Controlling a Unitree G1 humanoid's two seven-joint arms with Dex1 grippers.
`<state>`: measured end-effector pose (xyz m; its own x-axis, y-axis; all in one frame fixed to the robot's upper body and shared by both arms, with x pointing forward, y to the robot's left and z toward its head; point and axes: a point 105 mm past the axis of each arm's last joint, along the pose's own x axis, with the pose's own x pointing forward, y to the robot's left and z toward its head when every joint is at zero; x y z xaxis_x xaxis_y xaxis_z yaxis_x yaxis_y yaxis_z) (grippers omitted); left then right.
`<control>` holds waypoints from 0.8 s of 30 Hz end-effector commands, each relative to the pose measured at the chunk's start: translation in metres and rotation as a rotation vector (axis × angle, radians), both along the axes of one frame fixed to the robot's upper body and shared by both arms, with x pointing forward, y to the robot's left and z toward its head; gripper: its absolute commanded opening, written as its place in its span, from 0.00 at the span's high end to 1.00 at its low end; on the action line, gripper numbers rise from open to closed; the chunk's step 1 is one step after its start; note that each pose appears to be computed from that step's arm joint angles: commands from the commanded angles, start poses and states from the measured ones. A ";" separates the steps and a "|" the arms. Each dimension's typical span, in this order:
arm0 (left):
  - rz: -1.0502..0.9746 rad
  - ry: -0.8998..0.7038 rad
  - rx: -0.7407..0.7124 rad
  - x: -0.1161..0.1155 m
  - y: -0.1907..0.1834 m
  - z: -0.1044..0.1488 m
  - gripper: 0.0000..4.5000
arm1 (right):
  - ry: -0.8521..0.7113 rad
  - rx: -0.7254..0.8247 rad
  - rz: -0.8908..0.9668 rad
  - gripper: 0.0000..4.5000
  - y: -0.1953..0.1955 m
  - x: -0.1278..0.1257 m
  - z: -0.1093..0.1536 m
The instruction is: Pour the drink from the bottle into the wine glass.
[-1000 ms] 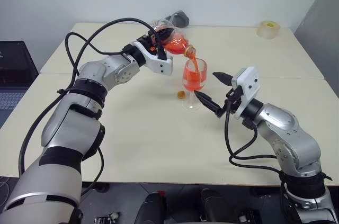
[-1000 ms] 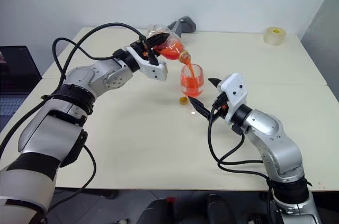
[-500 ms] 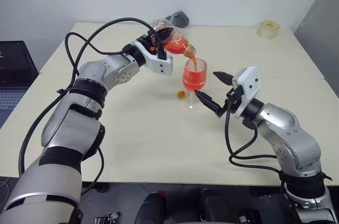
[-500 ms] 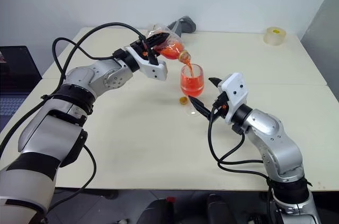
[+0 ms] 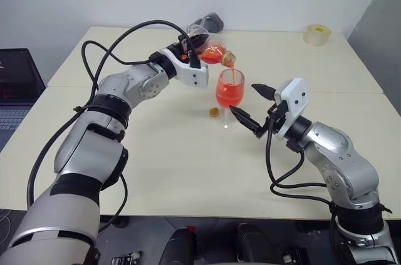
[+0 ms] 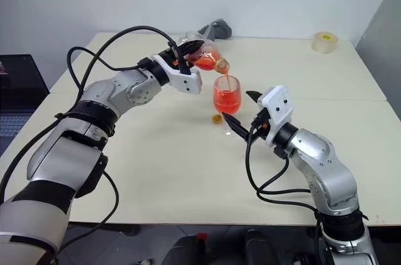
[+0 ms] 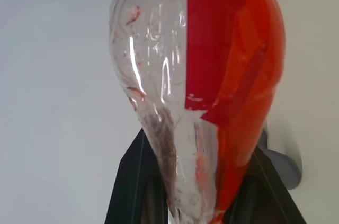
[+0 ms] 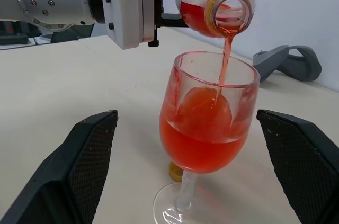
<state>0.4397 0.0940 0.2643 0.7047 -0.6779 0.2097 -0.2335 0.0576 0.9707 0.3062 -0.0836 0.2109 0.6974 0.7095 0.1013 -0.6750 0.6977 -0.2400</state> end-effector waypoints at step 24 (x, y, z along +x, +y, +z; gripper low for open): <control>0.038 0.656 -1.122 -0.015 0.081 -0.052 0.83 | -0.011 -0.102 0.260 0.00 0.029 -0.036 -0.001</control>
<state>0.4294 0.1679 0.2008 0.9124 -0.3545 0.2046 0.2612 0.8892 0.3755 0.2714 -0.0591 0.2049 0.4951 0.8688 0.0059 -0.8381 0.4794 -0.2603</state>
